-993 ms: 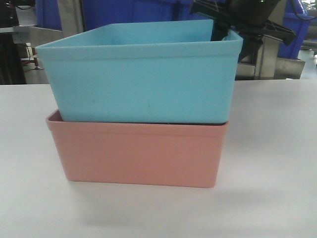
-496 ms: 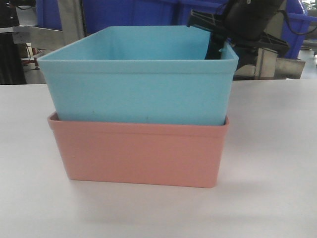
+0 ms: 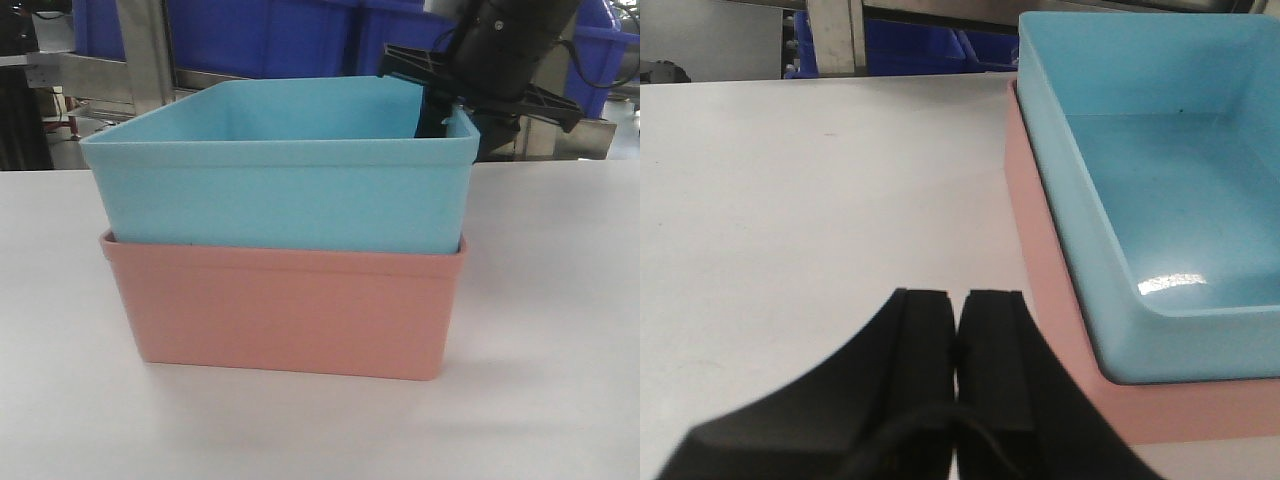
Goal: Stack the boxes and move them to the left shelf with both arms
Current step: 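Lower the light-blue bin into the pink bin and open right gripper, then lower both grippers onto opposite rims of the stacked bins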
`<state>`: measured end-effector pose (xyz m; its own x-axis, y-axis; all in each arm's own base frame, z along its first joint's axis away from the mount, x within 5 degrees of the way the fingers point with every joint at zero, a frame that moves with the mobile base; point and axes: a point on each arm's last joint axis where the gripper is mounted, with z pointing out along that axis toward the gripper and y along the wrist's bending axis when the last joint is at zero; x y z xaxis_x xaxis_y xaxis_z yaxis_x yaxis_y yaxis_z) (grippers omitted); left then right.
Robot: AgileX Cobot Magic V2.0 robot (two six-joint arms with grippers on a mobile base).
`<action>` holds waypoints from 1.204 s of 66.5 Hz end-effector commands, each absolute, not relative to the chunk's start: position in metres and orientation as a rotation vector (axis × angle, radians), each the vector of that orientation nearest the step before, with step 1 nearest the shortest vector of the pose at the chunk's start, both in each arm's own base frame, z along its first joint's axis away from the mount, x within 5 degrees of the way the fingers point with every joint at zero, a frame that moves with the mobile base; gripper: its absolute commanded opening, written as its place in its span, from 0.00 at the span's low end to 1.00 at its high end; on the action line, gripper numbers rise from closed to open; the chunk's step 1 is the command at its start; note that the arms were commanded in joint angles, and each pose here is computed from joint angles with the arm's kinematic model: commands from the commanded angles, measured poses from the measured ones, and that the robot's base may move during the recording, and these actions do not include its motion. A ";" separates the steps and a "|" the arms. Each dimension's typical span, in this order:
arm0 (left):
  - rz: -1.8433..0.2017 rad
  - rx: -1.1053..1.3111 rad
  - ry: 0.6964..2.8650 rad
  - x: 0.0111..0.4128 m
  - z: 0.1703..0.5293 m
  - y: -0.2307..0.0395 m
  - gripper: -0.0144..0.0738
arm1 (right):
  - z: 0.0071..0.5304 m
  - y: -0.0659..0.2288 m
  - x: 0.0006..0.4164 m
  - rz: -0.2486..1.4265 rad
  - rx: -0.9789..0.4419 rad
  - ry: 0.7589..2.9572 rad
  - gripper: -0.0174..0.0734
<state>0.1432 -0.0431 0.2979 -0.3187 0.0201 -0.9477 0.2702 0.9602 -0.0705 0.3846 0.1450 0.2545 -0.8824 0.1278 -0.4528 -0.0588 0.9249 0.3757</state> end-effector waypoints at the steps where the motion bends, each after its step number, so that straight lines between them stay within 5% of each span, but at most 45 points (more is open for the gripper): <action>1: -0.264 0.189 1.766 0.145 0.316 -0.043 0.15 | 0.291 0.142 0.383 0.565 0.038 2.475 0.60; 7: -0.264 0.189 1.766 0.145 0.316 -0.043 0.15 | 0.290 0.141 0.382 0.557 0.033 2.485 0.80; 12: -0.264 0.189 1.766 0.145 0.316 -0.043 0.15 | 0.291 0.141 0.382 0.553 0.029 2.490 0.87; 29: -0.264 0.190 1.758 0.145 0.320 -0.043 0.24 | 0.305 0.138 0.375 0.538 0.005 2.465 0.86; 49: -0.259 0.208 1.842 0.176 0.352 -0.052 0.71 | 0.320 0.135 0.368 0.522 -0.024 2.424 0.86; 80: -0.311 0.230 2.234 0.295 0.371 -0.093 0.73 | 0.328 0.139 0.365 0.527 -0.054 2.439 0.85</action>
<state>0.2788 -0.0879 0.3493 -0.6681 0.0994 -0.7374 0.2667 0.9572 -0.1127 0.3705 0.1397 0.2898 -0.8671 0.0739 -0.4926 -0.1162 0.9316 0.3444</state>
